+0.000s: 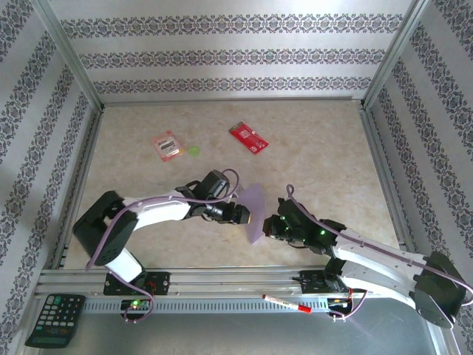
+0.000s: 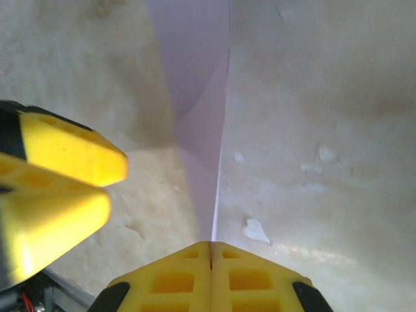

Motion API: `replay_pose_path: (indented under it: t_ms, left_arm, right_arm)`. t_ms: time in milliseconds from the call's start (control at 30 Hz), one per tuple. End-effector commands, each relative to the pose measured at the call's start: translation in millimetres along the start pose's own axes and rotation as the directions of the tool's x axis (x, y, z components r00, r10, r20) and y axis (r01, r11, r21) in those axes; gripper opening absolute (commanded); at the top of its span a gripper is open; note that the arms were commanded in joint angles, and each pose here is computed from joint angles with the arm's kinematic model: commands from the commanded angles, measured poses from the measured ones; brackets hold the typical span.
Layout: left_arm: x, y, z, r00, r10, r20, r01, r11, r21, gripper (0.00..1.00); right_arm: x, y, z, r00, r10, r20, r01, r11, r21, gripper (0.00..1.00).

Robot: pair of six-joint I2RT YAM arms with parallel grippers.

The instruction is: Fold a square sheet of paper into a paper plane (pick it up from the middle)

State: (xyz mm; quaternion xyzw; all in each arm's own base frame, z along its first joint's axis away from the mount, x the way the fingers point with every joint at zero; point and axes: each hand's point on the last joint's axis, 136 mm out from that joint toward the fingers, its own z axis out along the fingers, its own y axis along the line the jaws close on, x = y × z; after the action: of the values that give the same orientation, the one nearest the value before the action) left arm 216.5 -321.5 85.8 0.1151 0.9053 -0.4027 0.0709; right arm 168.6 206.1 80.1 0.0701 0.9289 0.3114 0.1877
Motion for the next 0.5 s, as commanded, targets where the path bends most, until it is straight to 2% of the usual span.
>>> replay_pose_path:
  t_ms: [0, 67, 100, 233, 333, 467]
  left_arm:
    - [-30, -12, -45, 0.991, 0.018, 0.135, -0.014, 0.999, -0.032, 0.64]
    - [-42, -7, -69, 0.980, 0.010, 0.198, 0.003, 0.998, -0.066, 0.77]
    - [-48, -2, -83, 0.973, 0.000, 0.230, 0.021, 0.996, -0.086, 0.79]
    - [-66, 34, -129, 0.937, -0.066, 0.342, 0.136, 0.973, -0.184, 0.80]
    - [-67, 60, -151, 0.913, -0.142, 0.383, 0.236, 0.949, -0.209, 0.77]
    - [-63, 82, -162, 0.886, -0.244, 0.394, 0.335, 0.925, -0.180, 0.75]
  right_arm:
    - [-12, -1, -31, 0.979, -0.198, -0.052, 0.202, 0.976, 0.081, 0.00]
    - [-26, -2, -50, 0.953, -0.296, -0.071, 0.304, 0.939, 0.160, 0.00]
    - [-34, -3, -59, 0.933, -0.348, -0.088, 0.359, 0.909, 0.210, 0.00]
    - [-52, 0, -75, 0.846, -0.497, -0.194, 0.533, 0.771, 0.350, 0.00]
    - [-40, 9, -57, 0.792, -0.548, -0.270, 0.611, 0.708, 0.354, 0.00]
    - [-2, 20, -10, 0.755, -0.543, -0.367, 0.646, 0.711, 0.276, 0.00]
